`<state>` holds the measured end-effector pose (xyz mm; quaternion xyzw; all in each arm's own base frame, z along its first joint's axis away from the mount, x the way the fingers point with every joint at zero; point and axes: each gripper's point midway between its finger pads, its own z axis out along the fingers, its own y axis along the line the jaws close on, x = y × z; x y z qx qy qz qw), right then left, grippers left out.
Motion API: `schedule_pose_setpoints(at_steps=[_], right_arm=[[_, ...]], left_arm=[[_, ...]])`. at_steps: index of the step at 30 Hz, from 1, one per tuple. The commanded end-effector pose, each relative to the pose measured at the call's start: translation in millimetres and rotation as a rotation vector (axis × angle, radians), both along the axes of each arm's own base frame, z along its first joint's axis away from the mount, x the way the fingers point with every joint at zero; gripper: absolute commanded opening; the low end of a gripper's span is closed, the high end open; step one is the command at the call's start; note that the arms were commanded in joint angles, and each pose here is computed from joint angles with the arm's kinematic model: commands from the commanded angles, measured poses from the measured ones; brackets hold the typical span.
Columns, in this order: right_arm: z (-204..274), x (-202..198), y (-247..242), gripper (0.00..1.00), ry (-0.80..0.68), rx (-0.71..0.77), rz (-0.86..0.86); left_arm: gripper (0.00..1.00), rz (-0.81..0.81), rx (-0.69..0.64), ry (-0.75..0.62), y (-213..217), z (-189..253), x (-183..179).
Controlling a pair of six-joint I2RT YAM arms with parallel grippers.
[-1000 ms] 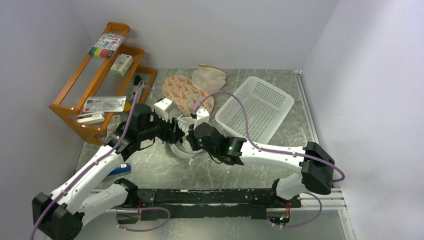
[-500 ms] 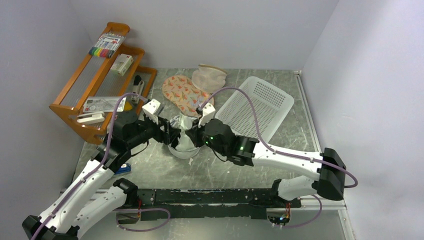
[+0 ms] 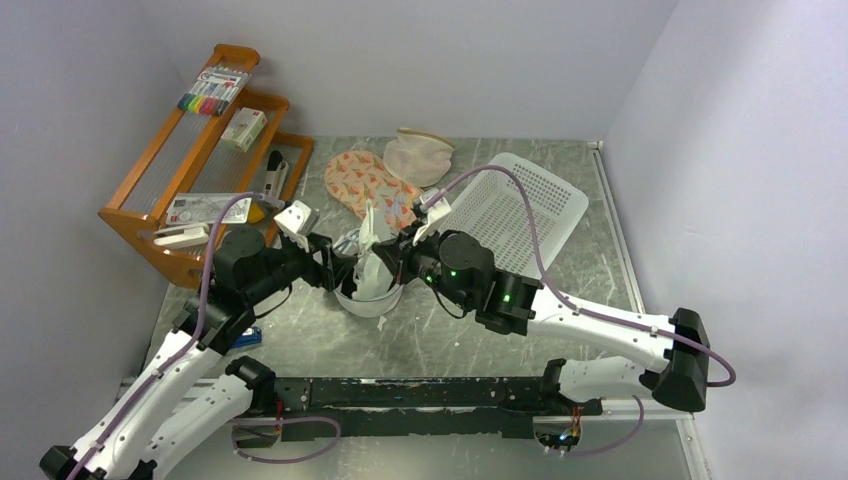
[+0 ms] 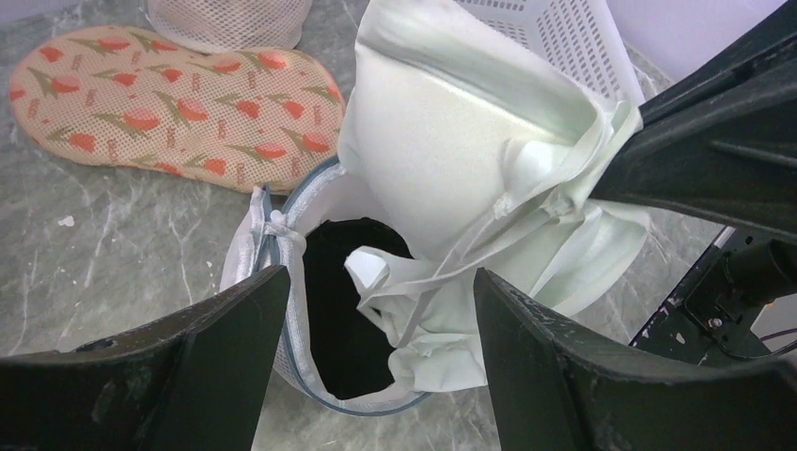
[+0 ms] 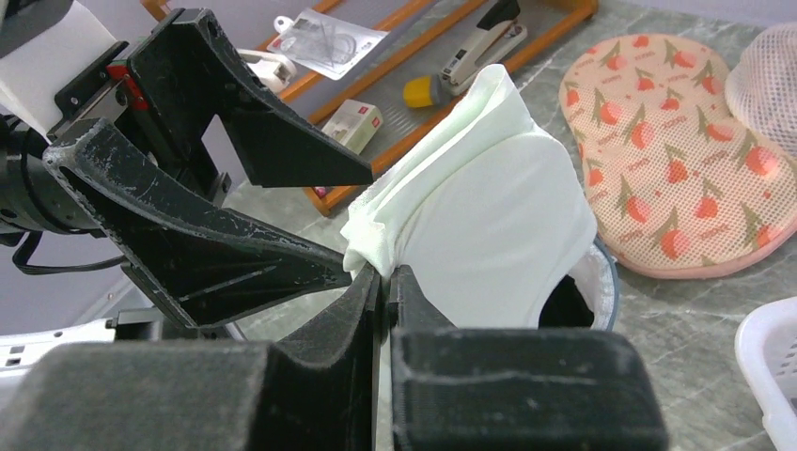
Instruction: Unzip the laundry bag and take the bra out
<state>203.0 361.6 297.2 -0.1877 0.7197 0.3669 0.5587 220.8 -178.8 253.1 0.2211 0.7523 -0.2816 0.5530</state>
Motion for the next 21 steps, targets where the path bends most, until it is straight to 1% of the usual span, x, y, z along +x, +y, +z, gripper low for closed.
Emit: schedule_pose_setpoints(at_steps=[1,8,16,21], right_arm=[[36,2,-8,0.02,-0.070,0.073,-0.014],[58,6,-22,0.04,-0.133,0.089,-0.055],[105,15,-43,0.07,-0.242,0.096,-0.134],[131,21,-70,0.08,-0.322,0.086,-0.226]], left_arm=[[0.83,0.008,-0.014,-0.062,2,11,2],[0.83,-0.009,-0.029,-0.082,1,16,-2],[0.84,-0.003,-0.040,-0.110,4,22,-5],[0.84,-0.011,-0.033,-0.098,2,19,-4]])
